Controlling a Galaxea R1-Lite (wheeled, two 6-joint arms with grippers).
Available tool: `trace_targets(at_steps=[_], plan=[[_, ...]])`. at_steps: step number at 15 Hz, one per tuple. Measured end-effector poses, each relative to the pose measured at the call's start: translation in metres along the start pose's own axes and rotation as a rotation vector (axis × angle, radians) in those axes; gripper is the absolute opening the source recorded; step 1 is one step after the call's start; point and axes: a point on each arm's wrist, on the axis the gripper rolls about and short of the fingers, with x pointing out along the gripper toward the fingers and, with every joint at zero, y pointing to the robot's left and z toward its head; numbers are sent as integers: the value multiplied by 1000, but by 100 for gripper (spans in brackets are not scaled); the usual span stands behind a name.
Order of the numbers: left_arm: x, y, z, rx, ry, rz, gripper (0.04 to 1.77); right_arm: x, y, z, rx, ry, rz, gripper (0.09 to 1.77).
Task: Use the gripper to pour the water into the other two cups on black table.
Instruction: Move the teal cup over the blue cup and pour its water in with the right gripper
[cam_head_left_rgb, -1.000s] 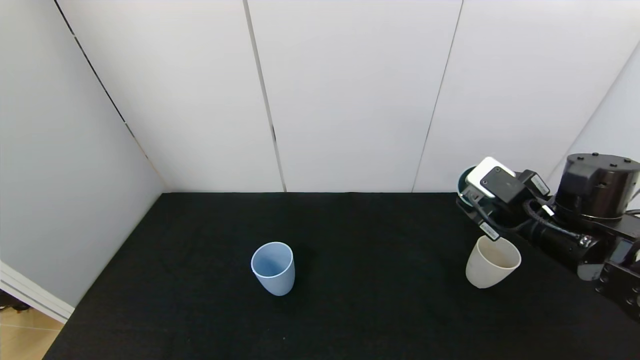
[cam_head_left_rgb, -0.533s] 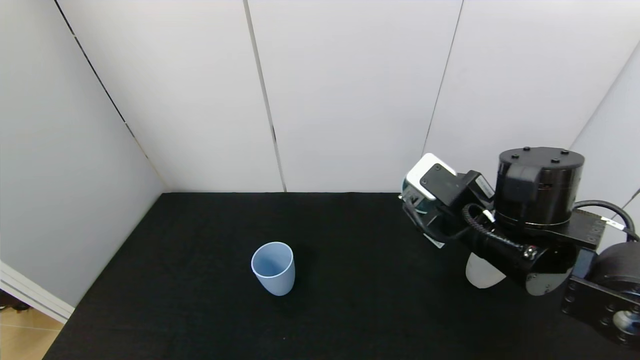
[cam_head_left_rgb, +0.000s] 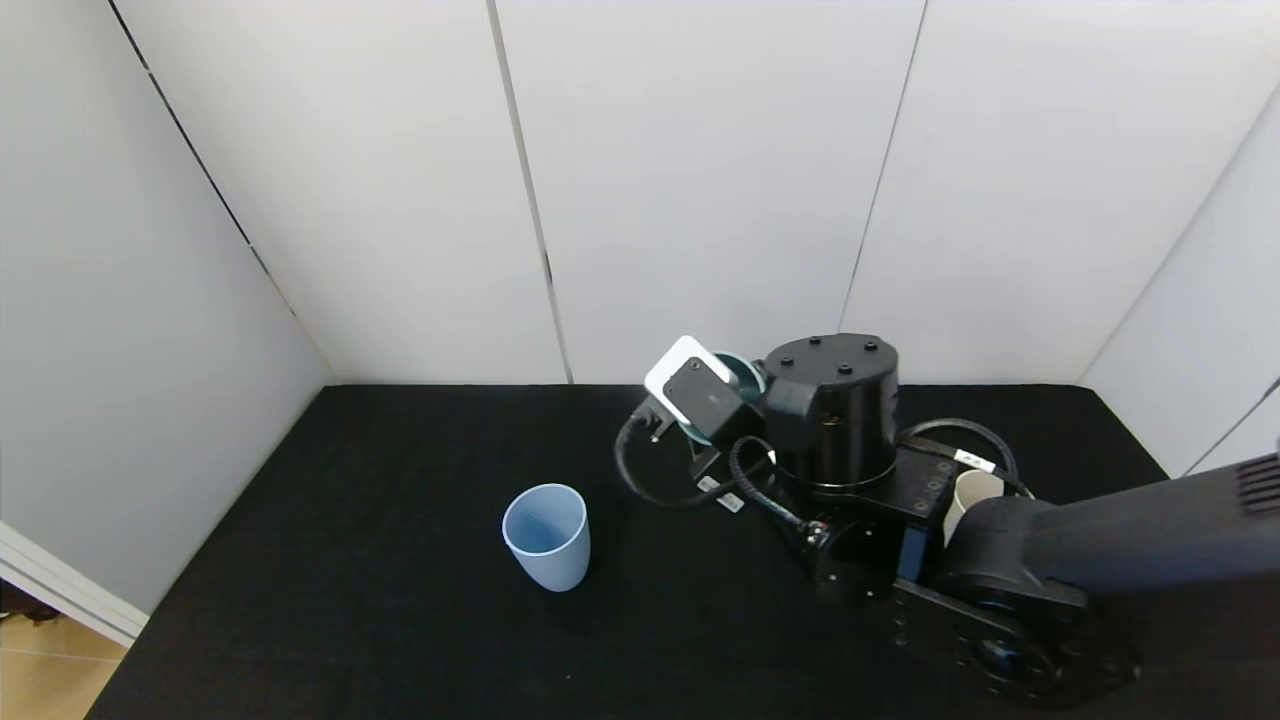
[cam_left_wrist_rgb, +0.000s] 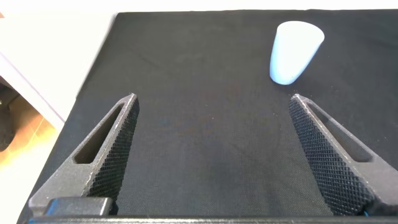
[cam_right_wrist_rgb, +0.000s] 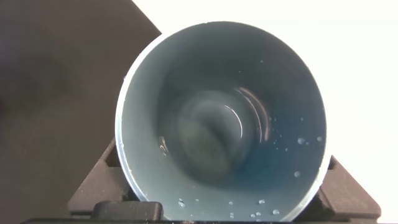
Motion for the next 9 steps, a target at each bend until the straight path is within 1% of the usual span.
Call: trace_targets(at_steps=[2,6,9], plan=[[0,0,0,0,0,0,172,5,20,11,-15,5,-10,121],[0,0,0,0,0,0,172,16,60,22,-77,21,35,121],[0,0,0,0,0,0,172,28,72,31,-124,37,52,121]])
